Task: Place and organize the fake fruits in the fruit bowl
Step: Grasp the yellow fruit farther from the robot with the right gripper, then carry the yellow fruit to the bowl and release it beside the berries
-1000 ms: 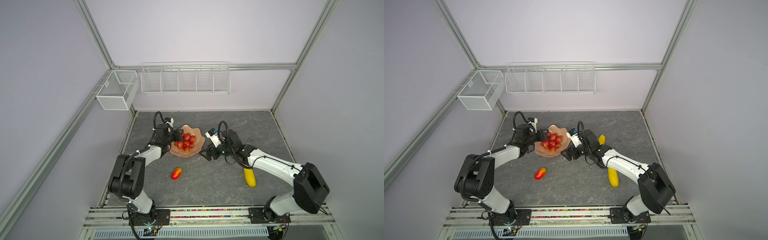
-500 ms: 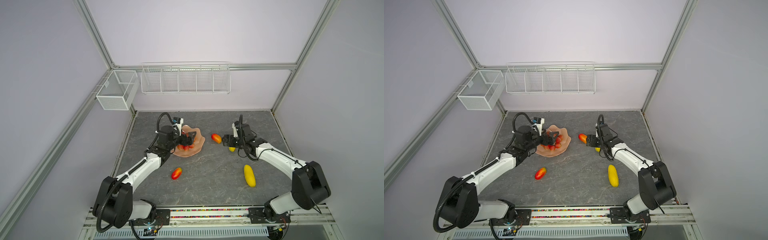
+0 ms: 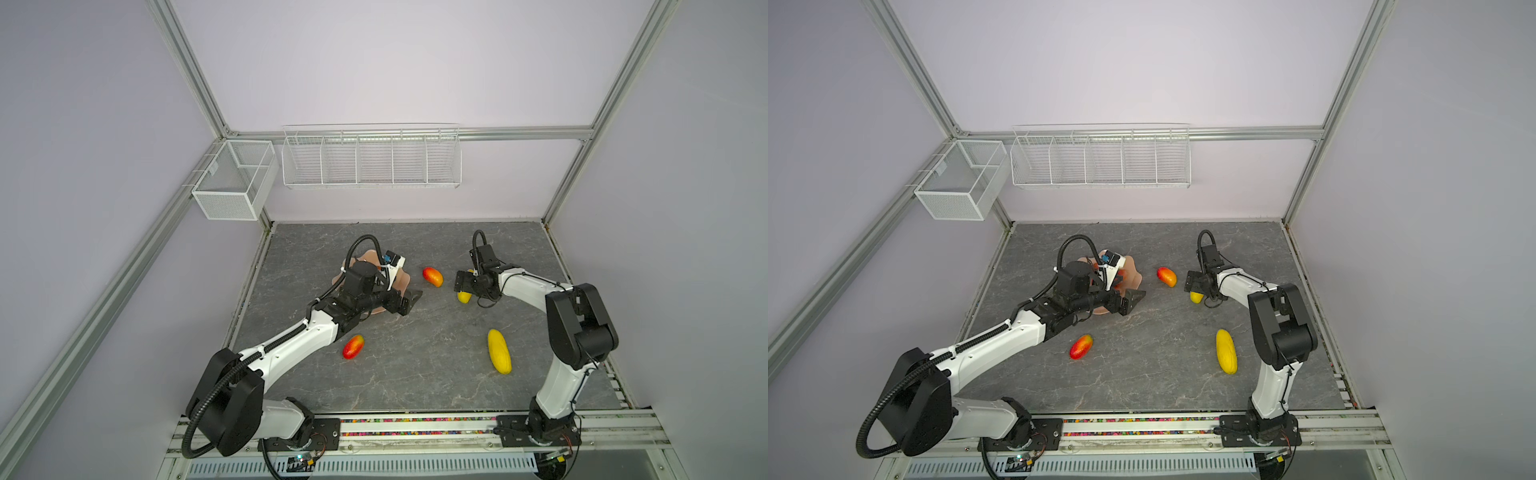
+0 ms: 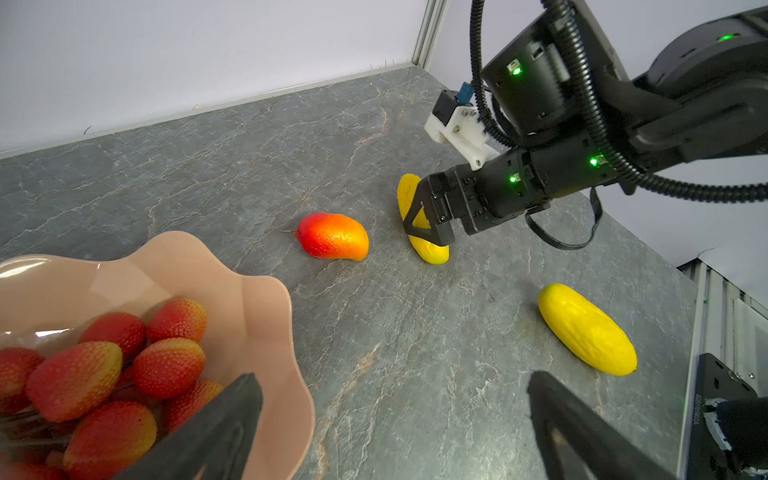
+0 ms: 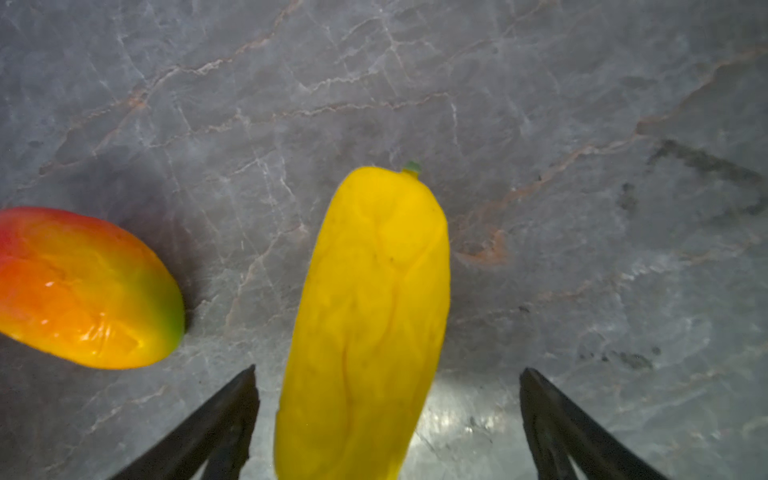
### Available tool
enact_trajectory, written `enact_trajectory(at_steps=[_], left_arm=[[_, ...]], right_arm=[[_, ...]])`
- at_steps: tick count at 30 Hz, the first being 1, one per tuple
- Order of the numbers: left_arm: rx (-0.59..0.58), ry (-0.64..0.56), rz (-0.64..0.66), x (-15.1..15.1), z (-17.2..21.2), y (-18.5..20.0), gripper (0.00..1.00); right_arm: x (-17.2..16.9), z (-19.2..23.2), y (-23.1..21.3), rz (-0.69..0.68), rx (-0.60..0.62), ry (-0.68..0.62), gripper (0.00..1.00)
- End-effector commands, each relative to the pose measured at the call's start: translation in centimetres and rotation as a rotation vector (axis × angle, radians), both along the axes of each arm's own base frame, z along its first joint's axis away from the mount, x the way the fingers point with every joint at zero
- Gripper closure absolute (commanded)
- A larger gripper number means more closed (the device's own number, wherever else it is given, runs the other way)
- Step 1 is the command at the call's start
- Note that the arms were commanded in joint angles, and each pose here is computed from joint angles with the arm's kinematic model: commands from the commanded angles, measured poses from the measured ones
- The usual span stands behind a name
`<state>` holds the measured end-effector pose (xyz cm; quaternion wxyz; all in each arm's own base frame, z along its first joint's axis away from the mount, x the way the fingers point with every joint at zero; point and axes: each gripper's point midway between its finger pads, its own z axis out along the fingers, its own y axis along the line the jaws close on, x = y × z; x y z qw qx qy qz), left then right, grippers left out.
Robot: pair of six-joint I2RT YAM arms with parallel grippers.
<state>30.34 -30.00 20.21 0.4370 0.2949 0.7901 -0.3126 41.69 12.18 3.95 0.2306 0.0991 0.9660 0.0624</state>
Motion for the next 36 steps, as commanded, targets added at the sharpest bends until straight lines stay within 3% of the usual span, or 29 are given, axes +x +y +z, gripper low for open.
enact_trajectory(at_steps=[1,3,6,11,15,18,23,31,36], left_arm=[[0.012,-0.006,-0.004,0.0,-0.4,0.0,0.01],[0.017,-0.012,0.005,-0.1,-0.4,0.2,0.01],[0.024,-0.023,0.027,0.0,-0.5,0.7,0.01],[0.020,-0.045,0.067,0.3,-0.1,1.4,0.01],[0.009,-0.043,0.131,0.9,0.4,2.1,0.01],[-0.018,-0.040,0.245,2.0,1.2,3.8,0.01],[-0.104,0.076,0.383,4.3,1.1,7.3,0.00],[-0.079,0.110,0.502,5.1,-0.3,10.2,0.01],[-0.069,0.094,0.549,4.8,-0.2,11.4,0.00]], right_arm=[[1.1,-0.1,0.1,-0.010,0.004,-0.012,0.08],[1.3,-0.5,0.1,-0.009,0.006,-0.006,0.14],[1.4,-0.8,0.2,-0.007,0.010,0.005,0.40],[1.4,-0.7,0.3,0.007,0.012,0.012,0.49],[1.5,1.3,2.1,0.103,0.040,-0.057,0.51],[1.2,4.1,5.6,0.261,0.012,-0.146,0.52],[0.0,8.2,12.7,0.493,0.011,-0.242,0.52],[1.0,11.2,21.0,0.642,0.177,-0.297,0.52],[2.8,11.3,24.1,0.656,0.223,-0.315,0.51]])
